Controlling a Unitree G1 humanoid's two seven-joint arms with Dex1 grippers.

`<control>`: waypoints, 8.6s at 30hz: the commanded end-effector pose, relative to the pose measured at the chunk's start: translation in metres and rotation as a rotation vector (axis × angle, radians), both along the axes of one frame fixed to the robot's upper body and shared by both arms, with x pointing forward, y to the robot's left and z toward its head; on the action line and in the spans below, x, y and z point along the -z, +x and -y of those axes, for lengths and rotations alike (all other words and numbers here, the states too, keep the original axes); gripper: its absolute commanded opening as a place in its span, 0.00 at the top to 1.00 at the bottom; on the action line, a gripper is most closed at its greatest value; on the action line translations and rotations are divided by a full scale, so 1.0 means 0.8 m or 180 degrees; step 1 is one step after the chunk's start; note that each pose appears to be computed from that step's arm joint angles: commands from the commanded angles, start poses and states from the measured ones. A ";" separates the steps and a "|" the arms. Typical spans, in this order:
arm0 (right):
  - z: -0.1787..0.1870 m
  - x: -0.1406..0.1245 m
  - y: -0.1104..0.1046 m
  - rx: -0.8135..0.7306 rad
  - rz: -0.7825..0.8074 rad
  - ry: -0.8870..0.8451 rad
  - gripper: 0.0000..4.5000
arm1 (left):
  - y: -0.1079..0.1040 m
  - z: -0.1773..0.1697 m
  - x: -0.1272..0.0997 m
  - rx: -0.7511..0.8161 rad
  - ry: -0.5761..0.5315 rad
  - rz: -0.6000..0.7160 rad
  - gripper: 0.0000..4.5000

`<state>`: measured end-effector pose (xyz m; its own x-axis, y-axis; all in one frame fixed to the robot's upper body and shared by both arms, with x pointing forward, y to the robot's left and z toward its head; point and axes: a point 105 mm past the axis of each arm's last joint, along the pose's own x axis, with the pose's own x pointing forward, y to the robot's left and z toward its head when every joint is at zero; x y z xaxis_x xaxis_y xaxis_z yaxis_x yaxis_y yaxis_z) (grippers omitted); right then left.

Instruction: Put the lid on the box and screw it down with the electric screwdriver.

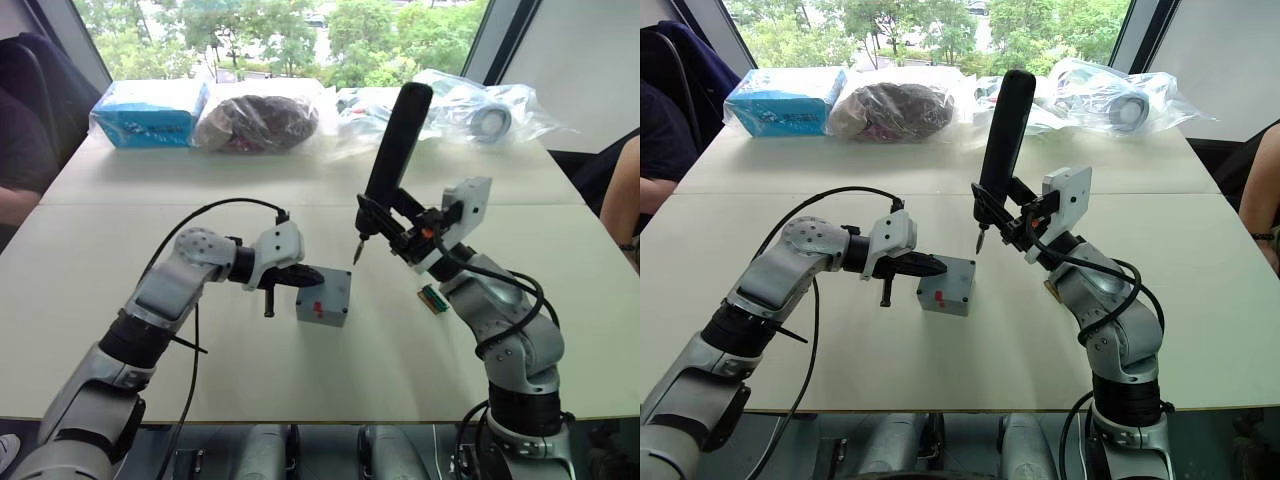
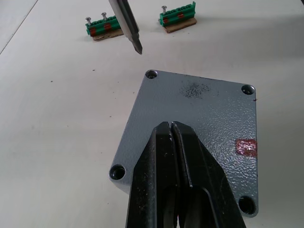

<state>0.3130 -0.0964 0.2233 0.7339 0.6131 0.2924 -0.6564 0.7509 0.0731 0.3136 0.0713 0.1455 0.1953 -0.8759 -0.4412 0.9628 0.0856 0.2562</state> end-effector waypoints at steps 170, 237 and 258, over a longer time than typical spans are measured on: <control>-0.005 0.124 -0.069 -0.1309 -0.1522 -0.2195 0.01 | 0.002 -0.024 0.039 -0.0622 0.0082 -0.0162 1.00; 0.094 0.072 -0.058 -0.0148 -0.1261 -0.2251 0.01 | 0.003 -0.023 -0.051 -0.0485 -0.0551 -0.0081 1.00; 0.139 0.119 -0.030 0.0451 -0.1657 -0.2002 0.69 | -0.034 0.022 -0.051 0.0192 -0.0249 0.0114 1.00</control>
<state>0.2843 -0.2085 0.1213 0.7428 0.4418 -0.5031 -0.5564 0.8253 -0.0967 0.2900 0.0578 0.1749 0.1590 -0.9126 -0.3767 0.9714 0.0764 0.2249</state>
